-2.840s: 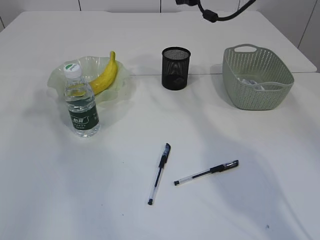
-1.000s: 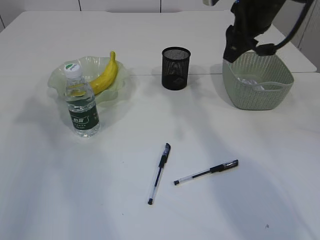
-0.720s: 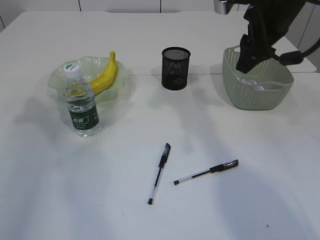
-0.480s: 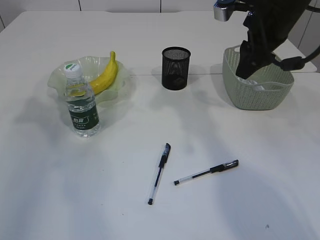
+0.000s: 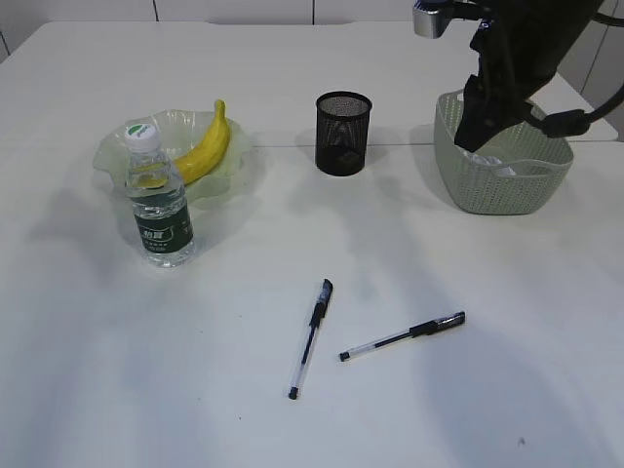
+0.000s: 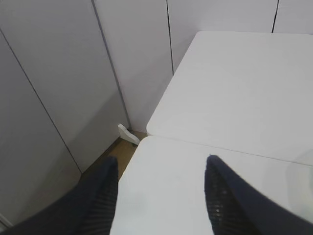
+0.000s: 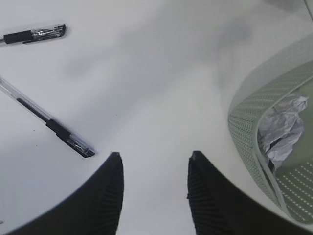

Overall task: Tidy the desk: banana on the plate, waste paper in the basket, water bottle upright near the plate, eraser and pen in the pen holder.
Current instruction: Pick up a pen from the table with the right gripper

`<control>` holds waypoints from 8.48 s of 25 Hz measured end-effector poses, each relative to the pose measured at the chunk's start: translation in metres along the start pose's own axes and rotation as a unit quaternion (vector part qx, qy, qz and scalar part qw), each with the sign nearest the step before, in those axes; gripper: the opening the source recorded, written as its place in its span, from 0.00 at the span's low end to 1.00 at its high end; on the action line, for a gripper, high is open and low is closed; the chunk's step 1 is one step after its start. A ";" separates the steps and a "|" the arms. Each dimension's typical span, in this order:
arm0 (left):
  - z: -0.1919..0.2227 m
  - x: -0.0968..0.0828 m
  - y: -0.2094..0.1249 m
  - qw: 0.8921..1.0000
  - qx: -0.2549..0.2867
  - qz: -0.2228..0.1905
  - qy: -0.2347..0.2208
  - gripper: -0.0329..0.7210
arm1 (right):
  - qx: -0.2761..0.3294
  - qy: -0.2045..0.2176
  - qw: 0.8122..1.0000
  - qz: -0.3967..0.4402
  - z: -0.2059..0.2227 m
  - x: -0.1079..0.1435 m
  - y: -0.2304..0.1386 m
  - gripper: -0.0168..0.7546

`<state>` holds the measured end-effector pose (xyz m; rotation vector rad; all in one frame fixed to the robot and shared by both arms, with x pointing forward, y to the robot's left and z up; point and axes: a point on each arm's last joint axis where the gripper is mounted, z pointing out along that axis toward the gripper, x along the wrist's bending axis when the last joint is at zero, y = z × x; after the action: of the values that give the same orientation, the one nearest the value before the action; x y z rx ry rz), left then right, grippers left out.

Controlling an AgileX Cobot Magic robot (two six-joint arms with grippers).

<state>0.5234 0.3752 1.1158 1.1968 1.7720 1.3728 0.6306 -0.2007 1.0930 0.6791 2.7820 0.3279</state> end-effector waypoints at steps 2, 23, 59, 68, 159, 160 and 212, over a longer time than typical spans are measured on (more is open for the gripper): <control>0.000 0.000 0.000 1.000 0.000 0.000 0.000 0.57 | -0.002 0.001 1.000 0.001 0.000 0.000 0.000 0.45; 0.000 0.000 0.000 1.000 0.000 0.000 0.001 0.53 | -0.049 0.050 0.996 -0.060 0.005 0.010 0.007 0.46; 0.000 0.009 -0.003 0.999 0.014 -0.004 0.047 0.53 | -0.009 0.208 0.953 -0.219 0.109 0.049 -0.031 0.44; 0.000 0.009 -0.003 0.999 0.015 -0.004 0.048 0.53 | -0.010 0.208 0.953 -0.218 0.109 0.049 -0.030 0.44; 0.000 0.013 -0.011 0.997 0.032 -0.003 0.072 0.53 | 0.068 0.047 0.624 0.777 0.087 -0.010 0.011 0.44; 0.000 0.013 -0.011 0.997 0.032 -0.003 0.072 0.53 | 0.068 0.047 0.624 0.777 0.087 -0.010 0.011 0.44; 0.000 0.013 -0.011 0.997 0.032 -0.003 0.072 0.53 | 0.081 0.063 0.433 0.896 0.085 -0.007 0.017 0.44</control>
<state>0.5143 0.3860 1.1060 1.1507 1.9315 1.4403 0.6696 -0.1767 1.0186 3.2875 0.7591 0.3470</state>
